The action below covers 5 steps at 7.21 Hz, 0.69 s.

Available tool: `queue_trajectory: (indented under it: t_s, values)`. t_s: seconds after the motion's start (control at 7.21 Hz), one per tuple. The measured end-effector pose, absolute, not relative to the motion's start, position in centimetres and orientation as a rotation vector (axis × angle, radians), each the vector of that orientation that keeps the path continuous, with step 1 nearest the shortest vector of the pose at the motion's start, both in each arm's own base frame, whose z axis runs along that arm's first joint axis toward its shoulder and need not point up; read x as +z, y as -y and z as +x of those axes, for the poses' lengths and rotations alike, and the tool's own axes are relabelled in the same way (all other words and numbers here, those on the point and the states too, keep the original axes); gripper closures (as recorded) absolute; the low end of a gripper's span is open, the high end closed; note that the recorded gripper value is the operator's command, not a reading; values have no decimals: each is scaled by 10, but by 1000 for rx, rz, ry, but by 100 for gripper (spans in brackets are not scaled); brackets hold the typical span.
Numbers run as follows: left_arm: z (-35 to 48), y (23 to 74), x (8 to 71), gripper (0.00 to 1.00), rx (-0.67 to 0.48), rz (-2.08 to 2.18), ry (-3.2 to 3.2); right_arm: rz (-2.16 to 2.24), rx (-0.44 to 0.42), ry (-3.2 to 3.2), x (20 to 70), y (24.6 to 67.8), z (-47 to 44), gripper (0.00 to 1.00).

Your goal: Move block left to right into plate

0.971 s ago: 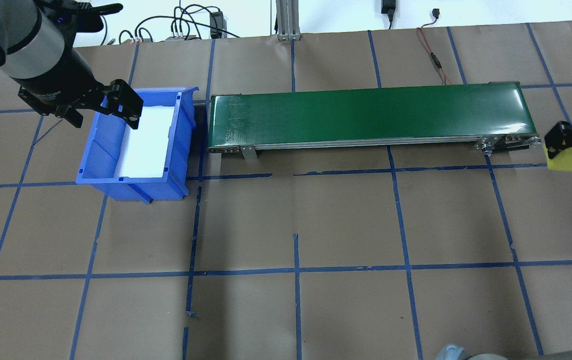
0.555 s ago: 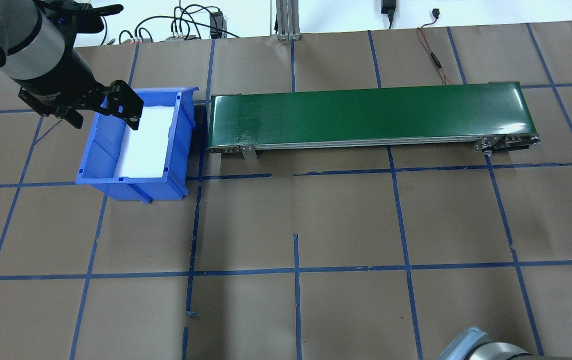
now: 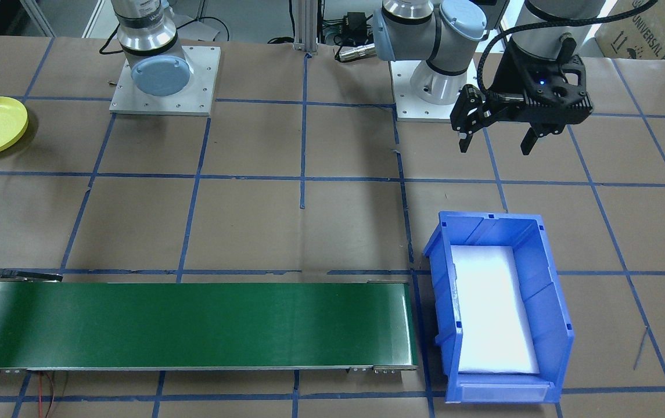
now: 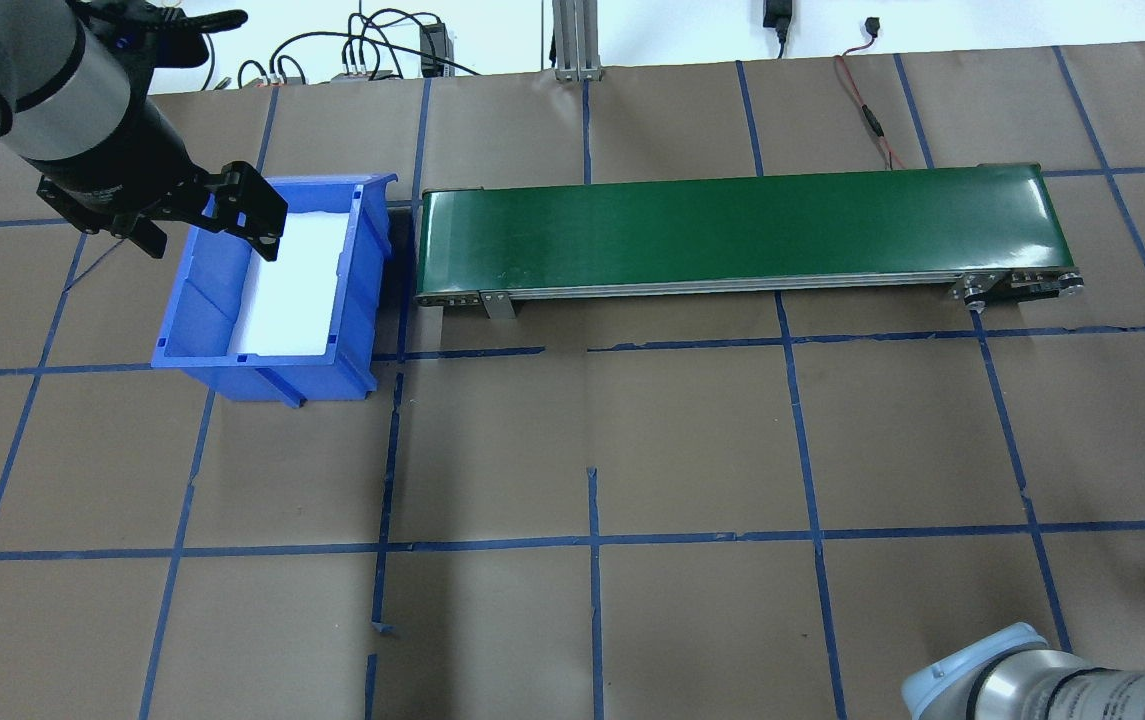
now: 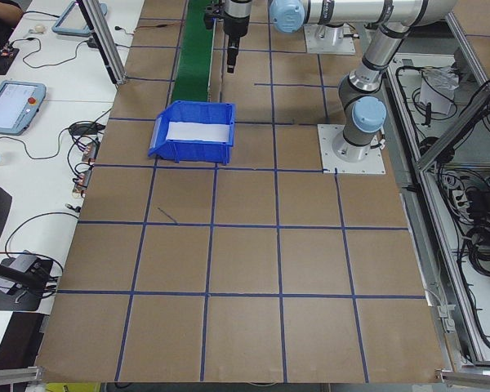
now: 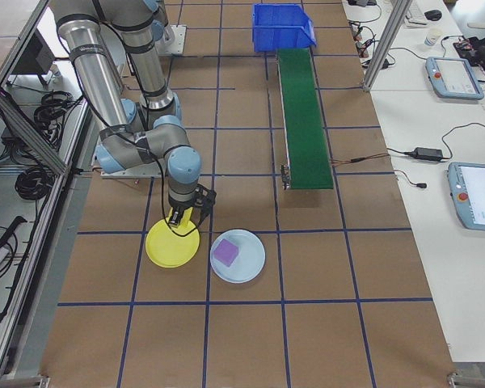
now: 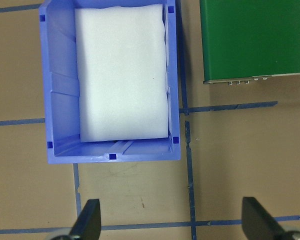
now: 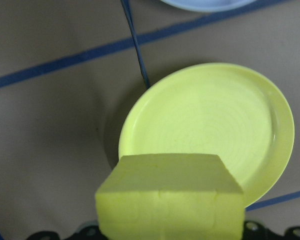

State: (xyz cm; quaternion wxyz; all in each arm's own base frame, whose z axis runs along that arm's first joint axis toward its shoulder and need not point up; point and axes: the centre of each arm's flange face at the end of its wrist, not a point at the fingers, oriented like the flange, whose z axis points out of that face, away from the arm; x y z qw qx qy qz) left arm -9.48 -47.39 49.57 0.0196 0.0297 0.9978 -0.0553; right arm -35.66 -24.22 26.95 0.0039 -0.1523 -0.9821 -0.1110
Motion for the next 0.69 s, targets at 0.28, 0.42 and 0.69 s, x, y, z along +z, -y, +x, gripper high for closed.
queue_trajectory:
  t_s: [0.28,0.42,0.69]
  values:
    - [-94,474,495,0,-168,91,-3097,-584,-372,3081,244,215,-374,0]
    - [-94,474,494,0,-166,91,-3097,-593,-382,3088,237,213,-380,0]
    - [-95,473,493,0,-164,92,-3097,-557,-356,3080,250,230,-386,0]
